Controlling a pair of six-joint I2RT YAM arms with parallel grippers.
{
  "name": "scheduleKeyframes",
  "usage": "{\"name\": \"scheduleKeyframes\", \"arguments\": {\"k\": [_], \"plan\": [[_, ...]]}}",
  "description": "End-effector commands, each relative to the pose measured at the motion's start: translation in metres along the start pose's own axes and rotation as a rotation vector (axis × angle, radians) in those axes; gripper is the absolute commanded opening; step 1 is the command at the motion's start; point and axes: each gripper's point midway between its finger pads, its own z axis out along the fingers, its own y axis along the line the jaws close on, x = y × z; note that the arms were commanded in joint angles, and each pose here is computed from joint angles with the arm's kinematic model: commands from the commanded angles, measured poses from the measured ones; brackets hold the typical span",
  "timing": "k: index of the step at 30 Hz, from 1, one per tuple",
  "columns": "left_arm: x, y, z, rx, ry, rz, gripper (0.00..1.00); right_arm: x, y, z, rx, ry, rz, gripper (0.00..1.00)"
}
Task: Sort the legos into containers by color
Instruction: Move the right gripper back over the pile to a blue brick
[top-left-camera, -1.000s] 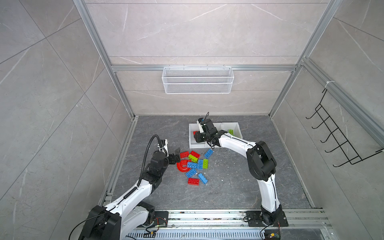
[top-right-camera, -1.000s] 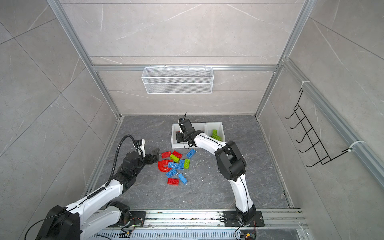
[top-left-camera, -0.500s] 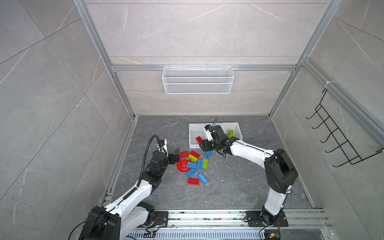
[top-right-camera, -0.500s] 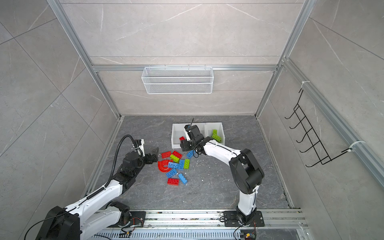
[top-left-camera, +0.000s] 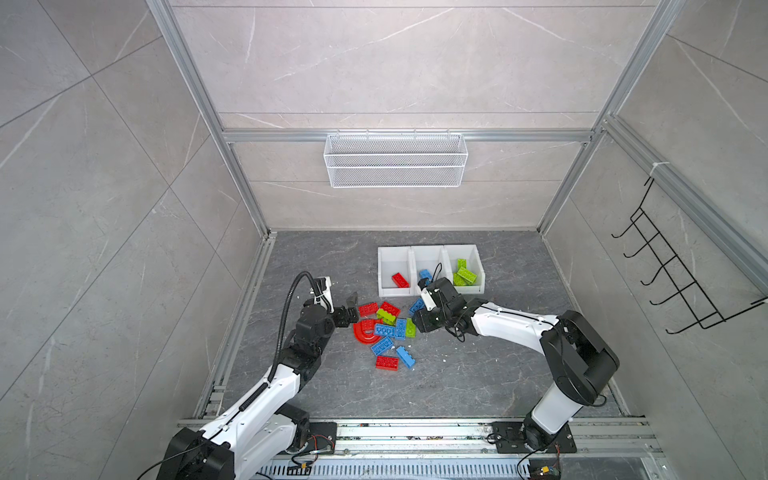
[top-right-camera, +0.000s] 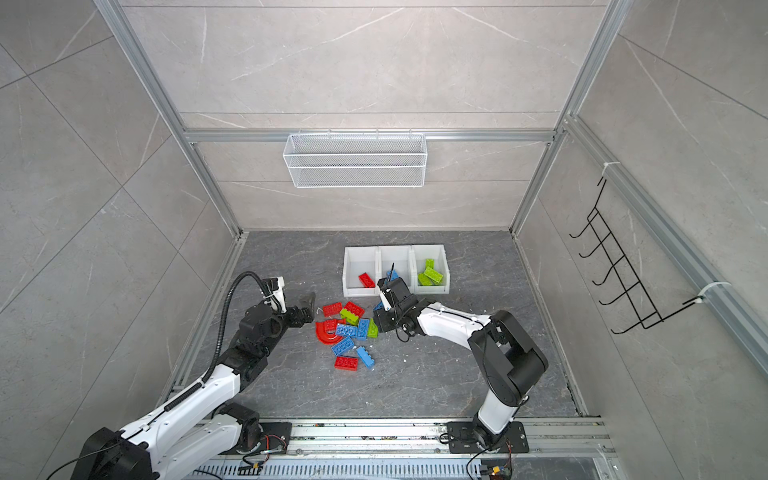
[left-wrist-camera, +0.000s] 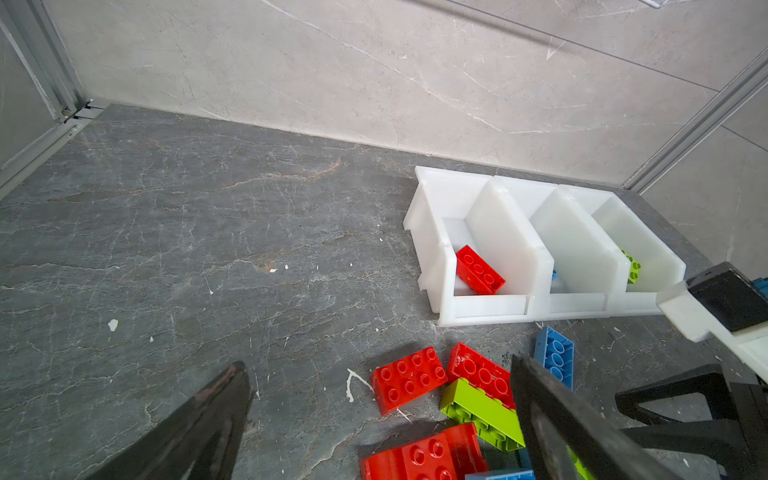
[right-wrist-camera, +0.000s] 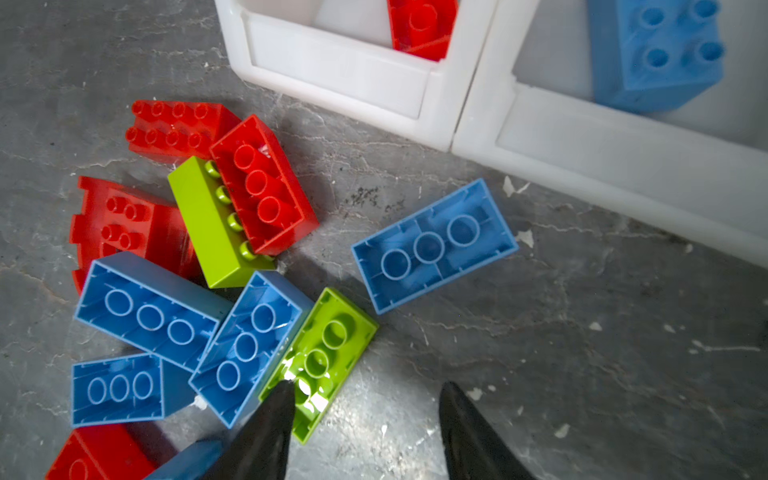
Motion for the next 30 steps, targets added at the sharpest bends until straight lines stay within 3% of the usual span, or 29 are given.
{"name": "scheduleKeyframes", "arguments": {"k": [1,10,19,30], "plan": [[-0.005,0.000,0.002,0.003,-0.021,-0.002,1.00,-0.009,-0.008,0.002,0.048,-0.055,-0.009,0.57],[0.000,0.001,0.008,-0.004,-0.003,0.009,1.00,-0.025,-0.009,0.027,0.071,-0.050,0.003,0.70],[-0.001,-0.003,0.008,0.016,-0.007,0.016,1.00,-0.028,-0.025,0.042,0.145,-0.031,0.006,0.68],[-0.005,0.000,0.004,-0.001,-0.021,0.020,1.00,-0.015,-0.060,0.023,0.161,-0.008,0.119,0.68]]}}
